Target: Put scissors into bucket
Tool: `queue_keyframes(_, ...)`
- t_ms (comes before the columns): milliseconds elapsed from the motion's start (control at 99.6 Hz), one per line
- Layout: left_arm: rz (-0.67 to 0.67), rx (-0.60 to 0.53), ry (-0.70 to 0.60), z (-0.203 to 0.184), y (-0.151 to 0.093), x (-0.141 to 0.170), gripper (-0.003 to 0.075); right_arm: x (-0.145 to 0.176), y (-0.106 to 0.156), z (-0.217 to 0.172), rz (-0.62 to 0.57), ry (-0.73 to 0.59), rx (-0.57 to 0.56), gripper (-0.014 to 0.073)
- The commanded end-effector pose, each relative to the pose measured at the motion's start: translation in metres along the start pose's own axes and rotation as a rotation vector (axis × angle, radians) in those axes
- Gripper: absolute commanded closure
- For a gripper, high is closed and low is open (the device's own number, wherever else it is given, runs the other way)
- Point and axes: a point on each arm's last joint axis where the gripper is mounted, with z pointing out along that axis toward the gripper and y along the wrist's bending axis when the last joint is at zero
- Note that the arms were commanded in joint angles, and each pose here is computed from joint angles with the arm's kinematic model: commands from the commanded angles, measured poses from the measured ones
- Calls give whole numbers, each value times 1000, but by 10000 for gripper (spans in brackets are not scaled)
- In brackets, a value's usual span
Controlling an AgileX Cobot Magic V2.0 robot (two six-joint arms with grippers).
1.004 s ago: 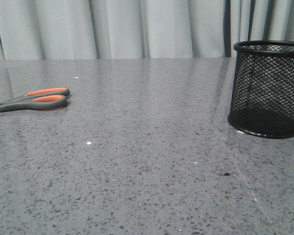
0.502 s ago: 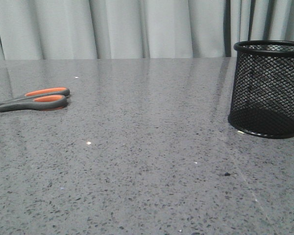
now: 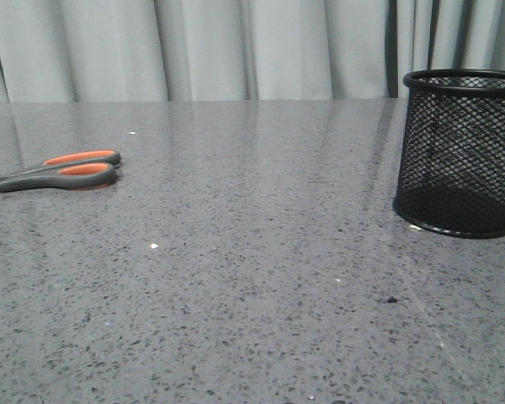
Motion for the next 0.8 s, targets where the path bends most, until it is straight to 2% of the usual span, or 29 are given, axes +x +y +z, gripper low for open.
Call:
queue_keyframes(0,-36,4,-74,-2,7,0,740,-19,5,-1,11,-92,-10,640)
queue_keyframes(80,-37,21,-69,-2,-1,-5,740,-32,10,1,30,-57,-19,640)
queue_keyframes(161,1,31,-1,-1,-12,-8,740,-51,20,5,29,-1,-35,640)
queue_keyframes(321,222,26,127,6,-42,-26,739,-84,38,27,-59,205,-53,640)
queue_keyframes(552,540,40,331,40,-87,-55,720,-111,65,56,-105,418,-184,640)
queue_keyframes(623,581,82,367,50,-100,-61,654,-114,70,64,-112,481,-207,639)
queue_keyframes(703,633,136,418,60,-111,-62,510,-116,75,71,-117,537,-217,620)
queue_keyframes(793,721,189,533,74,-122,-57,351,-118,77,76,-137,576,-225,510)
